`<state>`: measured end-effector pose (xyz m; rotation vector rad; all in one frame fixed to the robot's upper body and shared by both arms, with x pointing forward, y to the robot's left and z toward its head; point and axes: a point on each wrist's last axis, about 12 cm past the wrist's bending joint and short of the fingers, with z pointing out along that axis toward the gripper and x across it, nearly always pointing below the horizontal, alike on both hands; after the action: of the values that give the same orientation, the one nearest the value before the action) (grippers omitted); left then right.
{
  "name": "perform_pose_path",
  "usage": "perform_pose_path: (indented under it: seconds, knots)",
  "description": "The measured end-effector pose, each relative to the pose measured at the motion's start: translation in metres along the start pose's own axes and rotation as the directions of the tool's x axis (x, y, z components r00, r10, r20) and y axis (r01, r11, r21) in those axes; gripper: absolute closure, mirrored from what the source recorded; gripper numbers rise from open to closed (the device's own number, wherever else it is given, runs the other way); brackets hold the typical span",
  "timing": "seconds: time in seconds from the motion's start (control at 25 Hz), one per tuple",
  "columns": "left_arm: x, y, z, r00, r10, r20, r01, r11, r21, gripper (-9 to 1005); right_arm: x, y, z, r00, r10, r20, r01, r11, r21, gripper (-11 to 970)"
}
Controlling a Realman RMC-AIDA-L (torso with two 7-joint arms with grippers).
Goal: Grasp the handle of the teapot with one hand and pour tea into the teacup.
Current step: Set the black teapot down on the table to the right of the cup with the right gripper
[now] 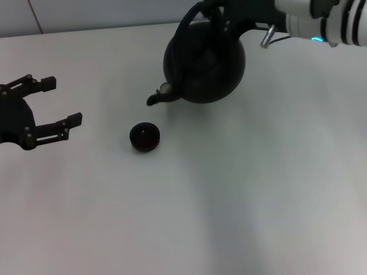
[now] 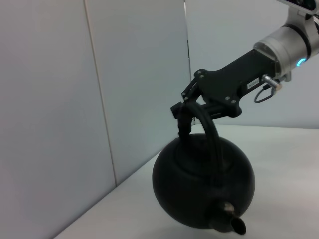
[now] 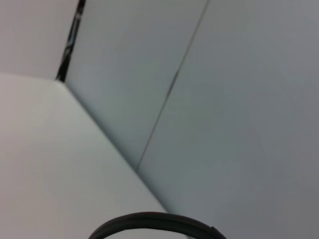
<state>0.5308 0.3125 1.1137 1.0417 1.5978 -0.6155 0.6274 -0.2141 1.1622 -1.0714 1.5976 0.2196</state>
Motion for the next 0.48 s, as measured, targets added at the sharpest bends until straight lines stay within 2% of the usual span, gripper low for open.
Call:
perform_pose_path:
  seconds: [0.16, 0.48]
  knots:
    - [-0.001, 0.001, -0.002, 1.0, -0.001, 0.002, 0.001, 1.0, -0.004, 135, 0.005, -0.001, -0.009, 0.996, 0.079, 0.046, -0.081, 0.996, 0.028, 845]
    - [-0.002, -0.001, -0.003, 1.0, 0.0, 0.007, 0.0, 1.0, 0.007, 135, 0.019, 0.002, -0.021, 0.983, 0.17, 0.066, -0.173, 0.984, 0.051, 845]
